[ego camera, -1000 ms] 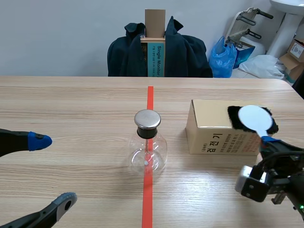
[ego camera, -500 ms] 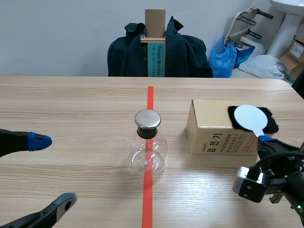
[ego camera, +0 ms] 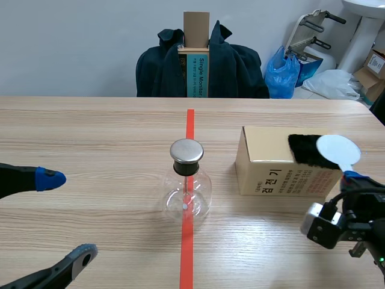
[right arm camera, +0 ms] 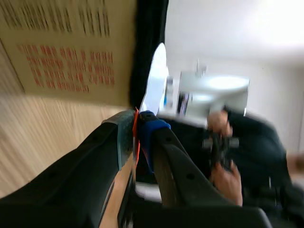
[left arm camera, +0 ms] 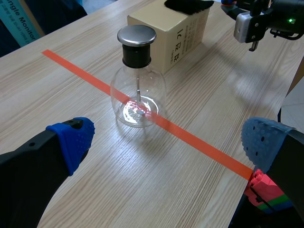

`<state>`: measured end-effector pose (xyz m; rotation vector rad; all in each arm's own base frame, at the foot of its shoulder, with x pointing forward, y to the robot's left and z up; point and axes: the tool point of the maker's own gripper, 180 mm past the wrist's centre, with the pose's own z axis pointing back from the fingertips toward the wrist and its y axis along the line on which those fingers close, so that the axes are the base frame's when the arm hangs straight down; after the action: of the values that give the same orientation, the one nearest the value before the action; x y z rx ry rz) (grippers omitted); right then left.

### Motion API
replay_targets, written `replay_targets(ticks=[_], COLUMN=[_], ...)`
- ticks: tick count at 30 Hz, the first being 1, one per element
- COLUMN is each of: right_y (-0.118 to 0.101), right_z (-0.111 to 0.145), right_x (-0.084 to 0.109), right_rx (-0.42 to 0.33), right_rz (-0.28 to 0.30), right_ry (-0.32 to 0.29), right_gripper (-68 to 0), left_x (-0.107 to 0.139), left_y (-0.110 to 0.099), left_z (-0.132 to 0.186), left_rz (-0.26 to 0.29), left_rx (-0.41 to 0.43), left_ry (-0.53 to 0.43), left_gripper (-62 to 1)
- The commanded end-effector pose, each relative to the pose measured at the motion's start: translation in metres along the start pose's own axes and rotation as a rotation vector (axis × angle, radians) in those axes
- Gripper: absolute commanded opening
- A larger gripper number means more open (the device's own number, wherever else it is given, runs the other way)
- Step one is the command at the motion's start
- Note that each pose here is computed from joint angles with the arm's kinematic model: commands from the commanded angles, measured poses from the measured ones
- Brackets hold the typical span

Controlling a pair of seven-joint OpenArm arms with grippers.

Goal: Do the electroscope experiment.
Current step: 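Rub the plate on the fur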

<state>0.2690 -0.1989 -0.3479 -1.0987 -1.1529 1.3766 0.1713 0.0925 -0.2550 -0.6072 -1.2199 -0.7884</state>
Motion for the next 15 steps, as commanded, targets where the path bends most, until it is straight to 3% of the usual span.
replay_targets(ticks=[1, 2, 5, 7, 12, 15], right_y=[-0.008, -0.009, -0.013, -0.011, -0.011, -0.011], right_z=[-0.004, -0.006, -0.006, -0.004, -0.006, -0.006], right_x=[0.009, 0.011, -0.013, -0.022, 0.007, 0.020], right_rx=[-0.021, -0.028, -0.051, -0.038, -0.036, -0.035], right_rz=[0.018, 0.014, 0.006, 0.006, 0.019, 0.014], right_ry=[-0.063, -0.061, 0.084, 0.124, -0.052, -0.109], right_gripper=[-66.7, -66.7, -66.7, -66.7, -66.7, -66.7], left_x=[0.008, 0.008, 0.008, 0.007, 0.006, 0.006], left_y=[0.000, 0.000, 0.000, 0.000, 0.000, 0.000], left_z=[-0.002, -0.002, -0.002, -0.002, -0.002, -0.002], left_rz=[0.004, 0.004, 0.004, -0.003, -0.005, -0.005], left_rx=[0.004, 0.004, 0.003, 0.001, 0.000, 0.000], left_ry=[-0.035, -0.035, -0.034, -0.030, -0.028, -0.028], left_gripper=[1.4, 1.4, 1.4, 1.4, 1.4, 1.4])
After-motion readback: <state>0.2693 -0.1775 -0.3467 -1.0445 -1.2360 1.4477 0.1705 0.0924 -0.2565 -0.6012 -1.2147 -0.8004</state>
